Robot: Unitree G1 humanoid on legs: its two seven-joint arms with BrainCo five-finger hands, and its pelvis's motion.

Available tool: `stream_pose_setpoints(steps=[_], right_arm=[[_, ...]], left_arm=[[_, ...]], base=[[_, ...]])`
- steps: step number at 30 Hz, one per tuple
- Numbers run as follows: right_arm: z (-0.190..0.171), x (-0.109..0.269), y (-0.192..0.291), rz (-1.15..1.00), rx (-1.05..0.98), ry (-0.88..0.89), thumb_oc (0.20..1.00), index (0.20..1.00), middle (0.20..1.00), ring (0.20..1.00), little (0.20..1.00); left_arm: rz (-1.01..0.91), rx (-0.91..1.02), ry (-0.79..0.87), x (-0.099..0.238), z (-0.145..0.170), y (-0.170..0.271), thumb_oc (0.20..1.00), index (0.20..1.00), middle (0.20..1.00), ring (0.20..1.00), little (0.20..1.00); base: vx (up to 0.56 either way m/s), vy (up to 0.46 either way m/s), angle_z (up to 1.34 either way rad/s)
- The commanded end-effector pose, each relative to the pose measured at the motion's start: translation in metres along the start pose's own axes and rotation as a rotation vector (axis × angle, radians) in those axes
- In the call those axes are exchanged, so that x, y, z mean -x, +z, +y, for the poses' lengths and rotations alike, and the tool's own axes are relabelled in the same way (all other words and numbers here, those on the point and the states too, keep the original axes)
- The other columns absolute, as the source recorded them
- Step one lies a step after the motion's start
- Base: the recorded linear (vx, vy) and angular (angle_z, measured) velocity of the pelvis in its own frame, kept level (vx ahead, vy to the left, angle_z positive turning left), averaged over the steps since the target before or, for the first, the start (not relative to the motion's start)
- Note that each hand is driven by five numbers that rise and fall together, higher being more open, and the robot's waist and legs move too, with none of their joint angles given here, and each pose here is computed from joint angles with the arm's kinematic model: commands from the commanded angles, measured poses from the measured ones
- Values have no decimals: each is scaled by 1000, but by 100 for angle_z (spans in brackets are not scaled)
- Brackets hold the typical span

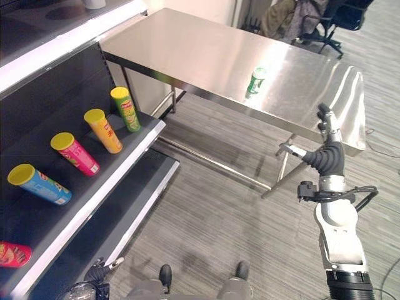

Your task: Put the goods on the table back onto the shelves and tidy them up.

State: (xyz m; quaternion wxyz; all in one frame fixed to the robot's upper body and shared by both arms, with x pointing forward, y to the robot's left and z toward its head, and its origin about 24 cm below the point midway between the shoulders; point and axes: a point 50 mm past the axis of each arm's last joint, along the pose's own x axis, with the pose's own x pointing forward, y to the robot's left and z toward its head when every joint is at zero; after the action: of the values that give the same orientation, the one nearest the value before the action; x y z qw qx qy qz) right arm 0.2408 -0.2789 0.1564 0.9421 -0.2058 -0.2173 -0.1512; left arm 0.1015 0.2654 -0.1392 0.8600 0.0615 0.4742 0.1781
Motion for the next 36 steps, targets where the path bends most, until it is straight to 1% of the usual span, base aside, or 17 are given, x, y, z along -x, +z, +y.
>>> stream_pose_setpoints(steps=[1,6,10,11,16,22,26,27,28,29,32,36], right_arm=[[-36,-13,17,-93,102,-128,1000,1000,1000,1000,1000],[-54,-13,20,-88,159,-136,1000,1000,1000,1000,1000],[-56,-20,26,-118,146,-124,1000,1000,1000,1000,1000],[-57,-24,28,-127,135,-111,1000,1000,1000,1000,1000],[-55,-28,27,-110,138,-102,1000,1000,1000,1000,1000],[-55,-28,27,-110,139,-102,1000,1000,1000,1000,1000],[-58,-28,28,-108,126,-125,1000,1000,1000,1000,1000],[-57,-28,27,-110,107,-142,1000,1000,1000,1000,1000],[-55,-31,28,-123,106,-162,1000,1000,1000,1000,1000],[-53,-30,27,-117,115,-160,1000,1000,1000,1000,1000],[-50,-31,27,-121,115,-160,1000,1000,1000,1000,1000],[-49,-29,24,-105,122,-159,1000,1000,1000,1000,1000]], left_arm=[[-107,-42,52,-2,23,25,1000,1000,1000,1000,1000],[-153,-40,38,-3,24,37,1000,1000,1000,1000,1000],[-179,38,34,-2,20,42,1000,1000,1000,1000,1000],[-186,69,5,-1,14,43,1000,1000,1000,1000,1000],[-164,50,-43,0,4,38,1000,1000,1000,1000,1000],[-164,50,-43,0,4,38,1000,1000,1000,1000,1000],[-127,18,-57,0,0,29,1000,1000,1000,1000,1000],[-88,-4,-56,0,-3,20,1000,1000,1000,1000,1000],[-12,-4,-31,1,2,1,1000,1000,1000,1000,1000],[10,7,-16,2,5,-4,1000,1000,1000,1000,1000],[-1,12,-8,1,8,-1,1000,1000,1000,1000,1000],[-61,1,5,-3,13,18,1000,1000,1000,1000,1000]], base=[[419,-459,56],[307,-400,80],[206,-391,25],[159,-436,11],[133,-370,35],[23,-37,16],[137,-91,24],[567,-13,30],[725,46,52],[533,104,41],[214,117,-10],[186,46,17]])
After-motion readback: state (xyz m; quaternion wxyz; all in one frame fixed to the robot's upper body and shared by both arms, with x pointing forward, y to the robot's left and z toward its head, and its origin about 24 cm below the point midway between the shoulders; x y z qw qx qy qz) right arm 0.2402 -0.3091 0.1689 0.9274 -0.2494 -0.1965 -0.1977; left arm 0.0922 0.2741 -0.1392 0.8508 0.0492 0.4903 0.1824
